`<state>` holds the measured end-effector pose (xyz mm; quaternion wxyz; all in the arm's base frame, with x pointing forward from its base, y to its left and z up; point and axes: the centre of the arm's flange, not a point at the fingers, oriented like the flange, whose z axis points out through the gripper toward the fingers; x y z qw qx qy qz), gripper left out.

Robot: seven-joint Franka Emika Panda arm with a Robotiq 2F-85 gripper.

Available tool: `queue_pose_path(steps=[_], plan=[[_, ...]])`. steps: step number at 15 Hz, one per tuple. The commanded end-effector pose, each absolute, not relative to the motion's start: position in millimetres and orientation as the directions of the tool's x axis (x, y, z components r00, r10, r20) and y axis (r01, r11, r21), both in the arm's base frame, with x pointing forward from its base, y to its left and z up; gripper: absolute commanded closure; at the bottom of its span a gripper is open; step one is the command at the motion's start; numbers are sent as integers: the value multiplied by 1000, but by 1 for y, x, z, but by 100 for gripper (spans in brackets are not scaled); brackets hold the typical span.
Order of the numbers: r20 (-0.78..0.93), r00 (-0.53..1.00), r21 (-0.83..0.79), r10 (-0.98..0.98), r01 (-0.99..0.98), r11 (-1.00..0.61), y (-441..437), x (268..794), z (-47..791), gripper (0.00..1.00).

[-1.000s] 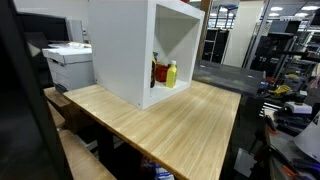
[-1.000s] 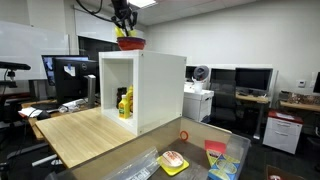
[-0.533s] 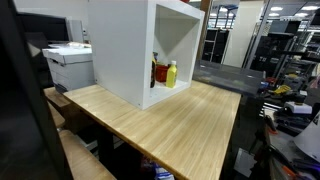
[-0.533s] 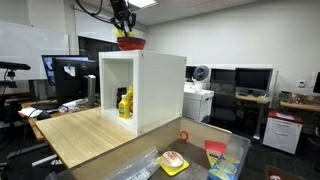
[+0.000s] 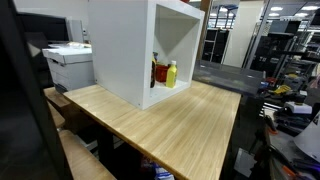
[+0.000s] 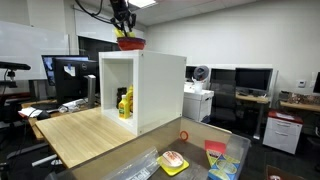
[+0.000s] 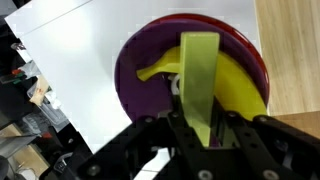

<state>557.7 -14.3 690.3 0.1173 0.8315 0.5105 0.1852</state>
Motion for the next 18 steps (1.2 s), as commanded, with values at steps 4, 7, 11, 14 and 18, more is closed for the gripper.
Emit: queue_pose_path(steps=[4, 7, 11, 14, 18], plan=[[182, 423, 388, 888, 799, -460, -15, 559, 689, 34], [182, 426, 389, 886, 796, -463, -17, 560, 690, 12], [192, 440, 395, 877, 784, -479, -22, 565, 695, 0], [216, 485, 416, 848, 740, -529, -42, 577, 710, 0], [213, 471, 409, 856, 752, -516, -42, 572, 706, 0]])
